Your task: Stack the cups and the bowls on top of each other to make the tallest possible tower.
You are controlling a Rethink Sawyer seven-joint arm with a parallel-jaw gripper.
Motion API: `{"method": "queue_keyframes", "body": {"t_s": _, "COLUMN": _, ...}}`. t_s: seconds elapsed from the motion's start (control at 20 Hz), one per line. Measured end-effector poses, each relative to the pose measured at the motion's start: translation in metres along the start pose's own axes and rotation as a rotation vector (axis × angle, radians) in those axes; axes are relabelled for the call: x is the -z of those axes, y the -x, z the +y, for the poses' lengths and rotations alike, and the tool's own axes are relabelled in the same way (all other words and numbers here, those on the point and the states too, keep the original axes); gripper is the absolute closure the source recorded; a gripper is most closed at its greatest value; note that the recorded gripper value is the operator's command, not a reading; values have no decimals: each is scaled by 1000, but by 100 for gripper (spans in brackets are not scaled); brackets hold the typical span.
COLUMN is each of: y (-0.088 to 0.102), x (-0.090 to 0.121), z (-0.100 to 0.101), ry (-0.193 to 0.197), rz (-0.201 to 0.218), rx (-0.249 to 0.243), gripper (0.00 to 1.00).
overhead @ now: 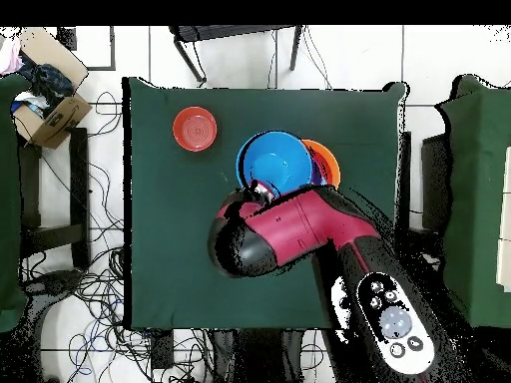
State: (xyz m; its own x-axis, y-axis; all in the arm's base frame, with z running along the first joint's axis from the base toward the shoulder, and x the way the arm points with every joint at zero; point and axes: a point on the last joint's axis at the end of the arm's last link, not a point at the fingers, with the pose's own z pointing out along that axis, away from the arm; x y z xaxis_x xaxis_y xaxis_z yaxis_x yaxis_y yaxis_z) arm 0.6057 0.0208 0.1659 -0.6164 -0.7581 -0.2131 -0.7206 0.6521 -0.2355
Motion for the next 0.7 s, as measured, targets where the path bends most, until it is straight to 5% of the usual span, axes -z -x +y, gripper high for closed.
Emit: {"method": "queue_keyframes", "body": {"t_s": 0.7, "y": -24, "x": -38, "z": 16, "ry": 23, "rz": -35, "rx": -24, "gripper": 100}}
